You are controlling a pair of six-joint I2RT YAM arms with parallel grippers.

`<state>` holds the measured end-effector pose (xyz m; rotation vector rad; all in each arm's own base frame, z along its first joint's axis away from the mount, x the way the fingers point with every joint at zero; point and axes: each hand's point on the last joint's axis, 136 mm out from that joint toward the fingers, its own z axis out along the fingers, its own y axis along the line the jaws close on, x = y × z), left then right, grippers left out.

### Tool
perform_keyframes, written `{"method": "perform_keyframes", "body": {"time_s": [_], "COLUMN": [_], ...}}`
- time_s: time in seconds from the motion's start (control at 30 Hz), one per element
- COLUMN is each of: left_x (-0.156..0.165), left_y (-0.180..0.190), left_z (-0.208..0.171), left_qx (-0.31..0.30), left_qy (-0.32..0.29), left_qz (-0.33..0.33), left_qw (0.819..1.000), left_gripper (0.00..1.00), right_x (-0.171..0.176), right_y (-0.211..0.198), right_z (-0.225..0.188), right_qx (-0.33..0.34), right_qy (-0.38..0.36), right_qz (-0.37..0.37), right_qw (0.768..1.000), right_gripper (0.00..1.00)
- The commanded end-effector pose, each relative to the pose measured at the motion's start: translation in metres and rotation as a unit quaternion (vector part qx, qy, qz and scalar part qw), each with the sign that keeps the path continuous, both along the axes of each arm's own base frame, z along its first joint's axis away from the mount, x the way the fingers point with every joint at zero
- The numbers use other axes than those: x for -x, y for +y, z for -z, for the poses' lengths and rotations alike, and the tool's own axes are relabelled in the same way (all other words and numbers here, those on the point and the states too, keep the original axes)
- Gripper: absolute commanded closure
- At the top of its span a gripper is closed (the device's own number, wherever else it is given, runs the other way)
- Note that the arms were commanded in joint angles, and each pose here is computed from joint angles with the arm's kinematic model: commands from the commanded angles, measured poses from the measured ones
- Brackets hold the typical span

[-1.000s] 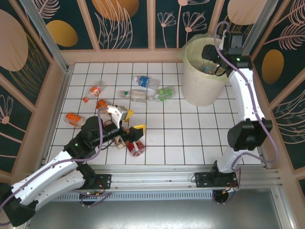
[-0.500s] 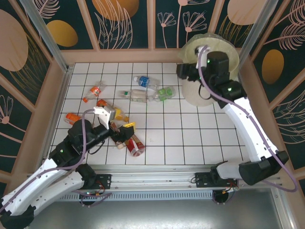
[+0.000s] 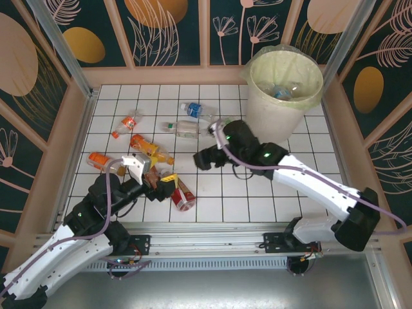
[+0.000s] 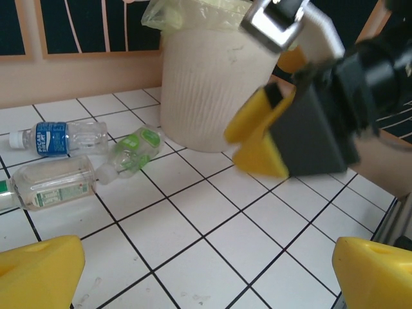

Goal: Put the plastic bottles in the bin

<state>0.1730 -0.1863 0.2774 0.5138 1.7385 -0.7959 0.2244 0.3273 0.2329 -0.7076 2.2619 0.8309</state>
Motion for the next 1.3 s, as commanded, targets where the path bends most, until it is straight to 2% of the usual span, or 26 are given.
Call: {"method": "perform_keyframes", "body": {"time_s": [0.0, 0.3, 0.53, 0.67, 0.9, 1.27], "left_x": [0.003, 0.008, 0.027, 0.029, 0.028, 0.025], "left_y": [-0.002, 0.001, 0.002, 0.008, 0.005, 0.001], "left_z": [0.003, 0.007, -0.015, -0.021, -0.020, -0.016], "left_qx": [-0.004, 0.040, 0.075, 0.084, 0.081, 0.071], "left_qy": [0.009, 0.076, 0.041, 0.027, 0.029, 0.030], "left_qz": [0.007, -0.004, 0.040, 0.032, 0.036, 0.040], "left_qw": [1.000, 0.996, 0.996, 0.996, 0.996, 0.996], "left_gripper": [0.01, 0.01, 0.01, 0.01, 0.02, 0.01], "right_x": [0.018, 0.046, 0.054, 0.062, 0.067, 0.055], "right_y": [0.027, 0.067, 0.081, 0.092, 0.105, 0.102], "right_z": [0.033, 0.102, 0.131, 0.144, 0.170, 0.197], "right_qx": [0.007, 0.041, 0.067, 0.072, 0.129, 0.225], "right_qy": [0.038, 0.108, 0.128, 0.142, 0.129, 0.089], "right_qz": [-0.020, -0.081, -0.093, -0.109, -0.106, -0.065], "right_qw": [0.999, 0.990, 0.985, 0.981, 0.977, 0.968], "right_gripper": [0.09, 0.08, 0.08, 0.08, 0.09, 0.14]}}
